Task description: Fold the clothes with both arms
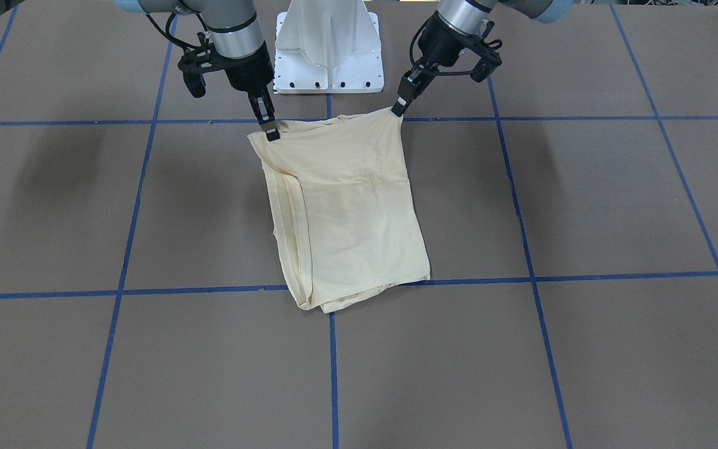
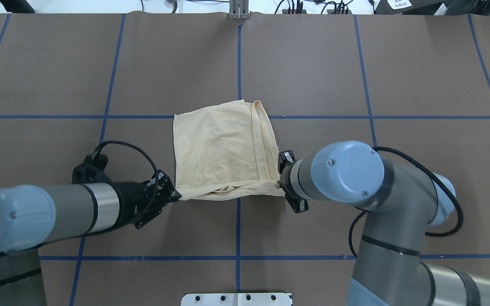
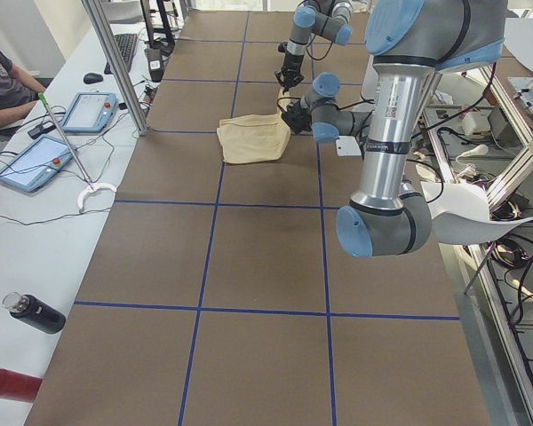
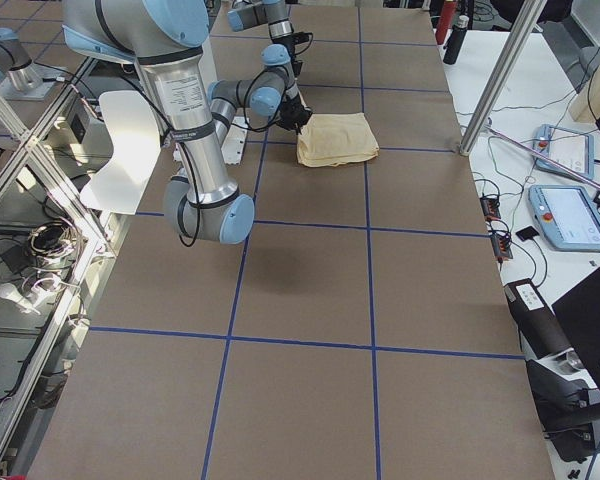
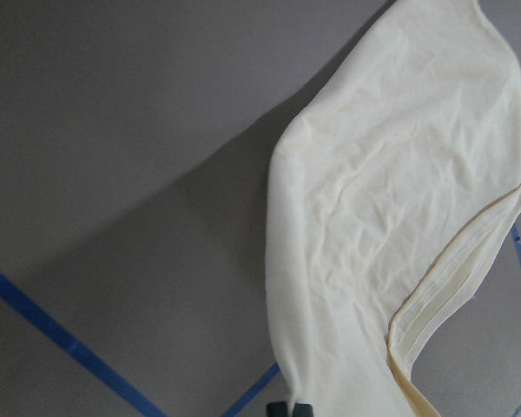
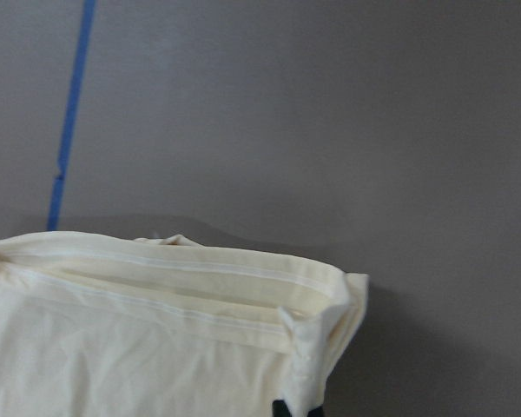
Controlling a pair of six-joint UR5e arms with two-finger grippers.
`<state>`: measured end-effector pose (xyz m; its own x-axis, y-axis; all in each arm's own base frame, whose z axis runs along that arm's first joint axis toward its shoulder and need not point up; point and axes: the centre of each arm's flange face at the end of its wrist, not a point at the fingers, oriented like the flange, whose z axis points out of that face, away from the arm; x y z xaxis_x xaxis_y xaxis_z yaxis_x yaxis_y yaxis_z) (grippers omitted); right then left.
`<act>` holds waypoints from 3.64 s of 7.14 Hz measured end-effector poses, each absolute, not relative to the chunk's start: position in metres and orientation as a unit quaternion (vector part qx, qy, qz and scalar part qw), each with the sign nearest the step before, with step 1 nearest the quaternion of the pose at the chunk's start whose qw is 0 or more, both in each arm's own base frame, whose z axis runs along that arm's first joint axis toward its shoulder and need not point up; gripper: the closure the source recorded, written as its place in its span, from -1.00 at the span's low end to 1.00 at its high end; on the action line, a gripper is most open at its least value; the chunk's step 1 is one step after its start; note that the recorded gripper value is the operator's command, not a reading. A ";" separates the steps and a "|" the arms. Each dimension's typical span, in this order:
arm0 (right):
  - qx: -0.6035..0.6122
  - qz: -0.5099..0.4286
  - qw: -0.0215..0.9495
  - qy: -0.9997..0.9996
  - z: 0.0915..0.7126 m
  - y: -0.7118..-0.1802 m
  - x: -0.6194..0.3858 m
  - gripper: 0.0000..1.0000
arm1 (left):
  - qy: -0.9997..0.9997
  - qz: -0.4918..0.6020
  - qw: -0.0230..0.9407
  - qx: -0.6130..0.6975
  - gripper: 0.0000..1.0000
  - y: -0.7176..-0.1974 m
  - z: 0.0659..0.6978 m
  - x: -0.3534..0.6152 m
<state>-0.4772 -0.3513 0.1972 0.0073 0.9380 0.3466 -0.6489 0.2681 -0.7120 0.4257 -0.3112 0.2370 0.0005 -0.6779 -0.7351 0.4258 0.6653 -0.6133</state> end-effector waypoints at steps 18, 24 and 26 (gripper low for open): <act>-0.062 0.364 0.831 -0.416 0.332 -0.710 -0.347 -1.00 | 0.534 -0.176 0.814 0.143 -0.99 -0.587 0.366 0.332; 0.037 0.089 0.908 -0.409 0.531 -0.645 -0.036 -1.00 | 0.381 0.116 0.871 0.289 -0.99 -0.559 0.526 0.056; 0.042 -0.008 0.928 -0.369 0.575 -0.615 0.024 -1.00 | 0.345 0.134 0.888 0.273 -0.99 -0.540 0.557 -0.019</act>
